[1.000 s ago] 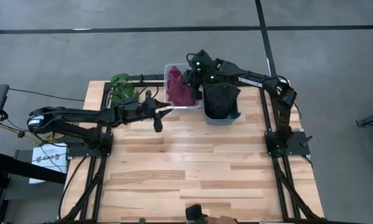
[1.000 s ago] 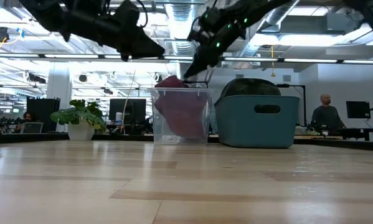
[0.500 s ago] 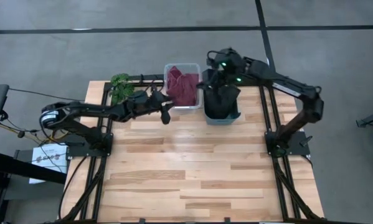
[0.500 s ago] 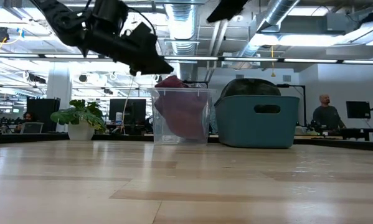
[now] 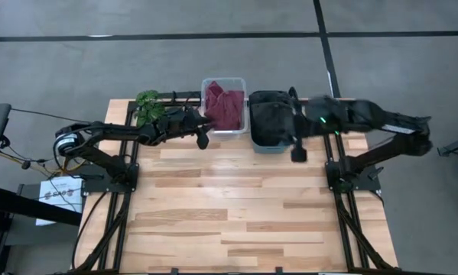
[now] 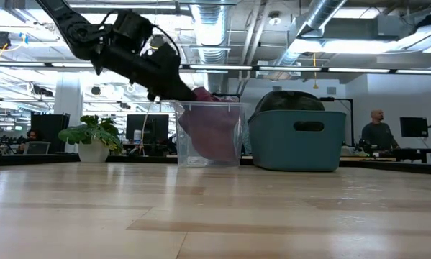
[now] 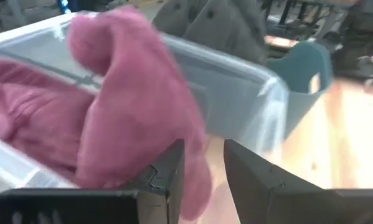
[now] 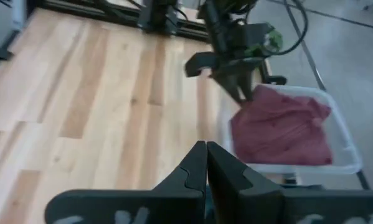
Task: Pick & Place hat
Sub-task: Put the red cap into the transparent bin, then return to Home Position
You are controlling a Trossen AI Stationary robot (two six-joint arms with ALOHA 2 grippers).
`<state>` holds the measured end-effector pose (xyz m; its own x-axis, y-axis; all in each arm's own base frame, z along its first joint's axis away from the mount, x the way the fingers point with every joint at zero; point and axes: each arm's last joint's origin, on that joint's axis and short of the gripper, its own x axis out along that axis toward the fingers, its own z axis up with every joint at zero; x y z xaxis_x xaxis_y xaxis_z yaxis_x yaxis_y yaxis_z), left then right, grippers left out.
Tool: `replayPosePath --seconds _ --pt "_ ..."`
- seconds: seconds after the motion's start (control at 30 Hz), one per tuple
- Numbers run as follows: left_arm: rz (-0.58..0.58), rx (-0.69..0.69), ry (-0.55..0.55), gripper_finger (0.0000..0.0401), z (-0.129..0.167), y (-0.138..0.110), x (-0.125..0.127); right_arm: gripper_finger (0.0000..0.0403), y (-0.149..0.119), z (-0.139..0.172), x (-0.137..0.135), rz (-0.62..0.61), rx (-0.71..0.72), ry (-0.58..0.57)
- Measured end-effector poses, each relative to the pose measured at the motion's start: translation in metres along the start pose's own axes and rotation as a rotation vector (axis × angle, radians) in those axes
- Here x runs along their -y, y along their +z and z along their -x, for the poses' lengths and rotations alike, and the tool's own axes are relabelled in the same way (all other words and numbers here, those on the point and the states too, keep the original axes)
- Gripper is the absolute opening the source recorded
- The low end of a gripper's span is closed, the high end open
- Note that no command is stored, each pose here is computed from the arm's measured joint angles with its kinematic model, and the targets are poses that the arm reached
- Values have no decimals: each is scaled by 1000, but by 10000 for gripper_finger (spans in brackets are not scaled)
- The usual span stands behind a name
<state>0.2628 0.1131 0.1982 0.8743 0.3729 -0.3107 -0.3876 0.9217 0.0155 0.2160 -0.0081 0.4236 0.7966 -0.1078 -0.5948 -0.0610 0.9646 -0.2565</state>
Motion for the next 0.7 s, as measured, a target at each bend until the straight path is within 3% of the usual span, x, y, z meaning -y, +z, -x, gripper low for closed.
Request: replayPosePath --seconds 0.13,0.33,0.5,0.7 --pt "-13 58 -36 110 10 13 10 4 -32 8 -33 -28 58 -9" --pt "-40 129 -114 110 42 33 30 4 -98 -7 -74 -100 211 -87" --pt "-52 195 -240 110 74 31 48 4 -148 -33 -102 -156 389 -141" --pt "-20 253 -384 110 105 23 63 4 -184 -50 -123 -160 509 -172"
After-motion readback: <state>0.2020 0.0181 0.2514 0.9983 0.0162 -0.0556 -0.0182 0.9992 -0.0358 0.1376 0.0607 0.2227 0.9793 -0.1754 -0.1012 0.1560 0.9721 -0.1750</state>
